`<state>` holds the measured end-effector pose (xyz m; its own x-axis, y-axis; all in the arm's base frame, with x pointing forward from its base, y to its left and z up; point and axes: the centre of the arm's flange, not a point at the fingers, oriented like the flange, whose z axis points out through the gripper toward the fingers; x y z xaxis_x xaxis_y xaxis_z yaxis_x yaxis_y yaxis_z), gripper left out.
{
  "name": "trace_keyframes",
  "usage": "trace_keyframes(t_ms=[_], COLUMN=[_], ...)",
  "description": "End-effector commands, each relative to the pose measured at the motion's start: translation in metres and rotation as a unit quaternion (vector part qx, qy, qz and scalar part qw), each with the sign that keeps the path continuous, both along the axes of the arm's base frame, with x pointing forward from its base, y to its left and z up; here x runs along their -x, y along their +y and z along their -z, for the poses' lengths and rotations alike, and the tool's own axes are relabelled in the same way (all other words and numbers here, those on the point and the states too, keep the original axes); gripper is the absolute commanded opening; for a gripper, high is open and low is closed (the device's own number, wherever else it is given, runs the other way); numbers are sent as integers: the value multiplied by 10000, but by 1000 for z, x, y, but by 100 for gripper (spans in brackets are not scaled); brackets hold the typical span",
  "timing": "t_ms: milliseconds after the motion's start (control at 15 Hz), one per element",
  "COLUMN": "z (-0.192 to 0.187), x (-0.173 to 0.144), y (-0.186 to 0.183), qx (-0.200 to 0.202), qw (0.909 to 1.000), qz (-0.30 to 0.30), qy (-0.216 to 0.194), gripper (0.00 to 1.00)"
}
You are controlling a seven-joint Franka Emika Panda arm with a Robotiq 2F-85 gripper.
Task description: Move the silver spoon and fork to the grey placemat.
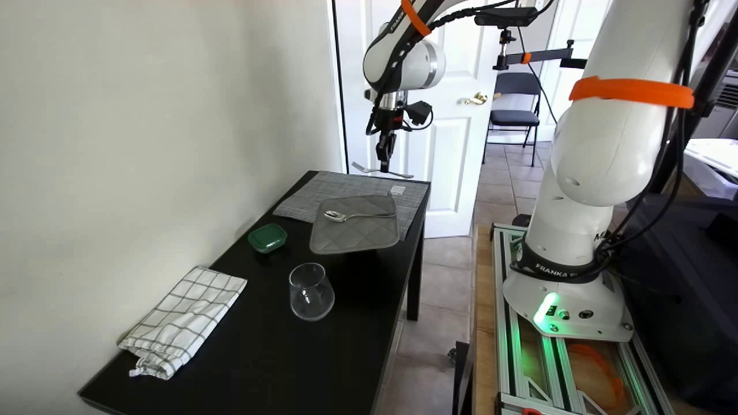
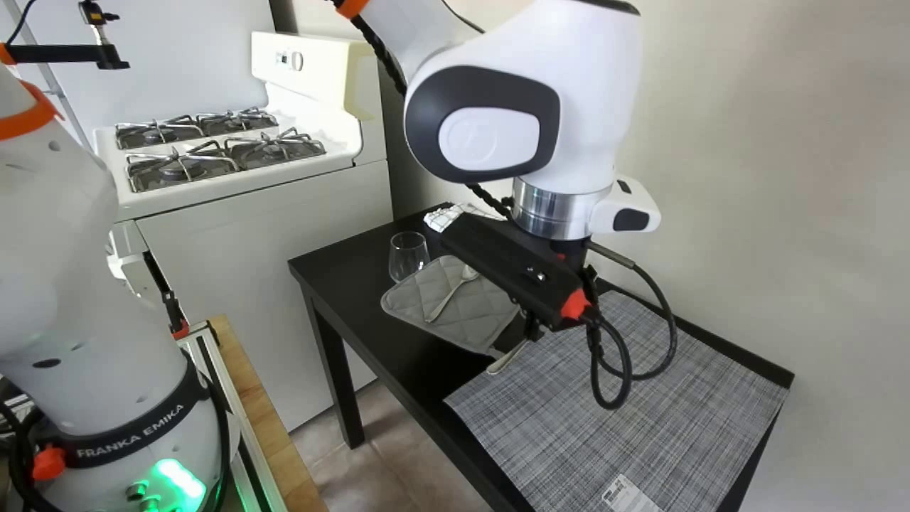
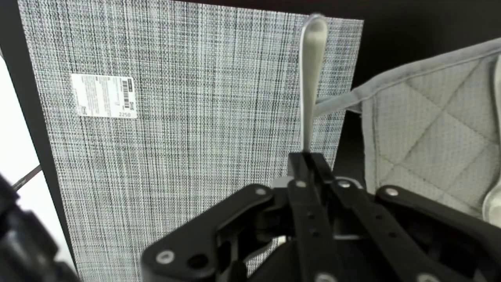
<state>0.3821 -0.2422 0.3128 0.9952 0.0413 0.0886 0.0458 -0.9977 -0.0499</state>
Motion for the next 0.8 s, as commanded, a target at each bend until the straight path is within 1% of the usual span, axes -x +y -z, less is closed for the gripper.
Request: trace_keyframes(t_ms=[0,200,400,733], z=[46,70,85,111], x=[-7,-11,-17,-25], y=[-22,-34,-44,-58], qx=[5,-21,-68,-180], qw=[10000,10000,9999,9998], qz=[-53,-3,38,29], qy=[-27,-80,-107,-15], gripper=[2,2,2,2])
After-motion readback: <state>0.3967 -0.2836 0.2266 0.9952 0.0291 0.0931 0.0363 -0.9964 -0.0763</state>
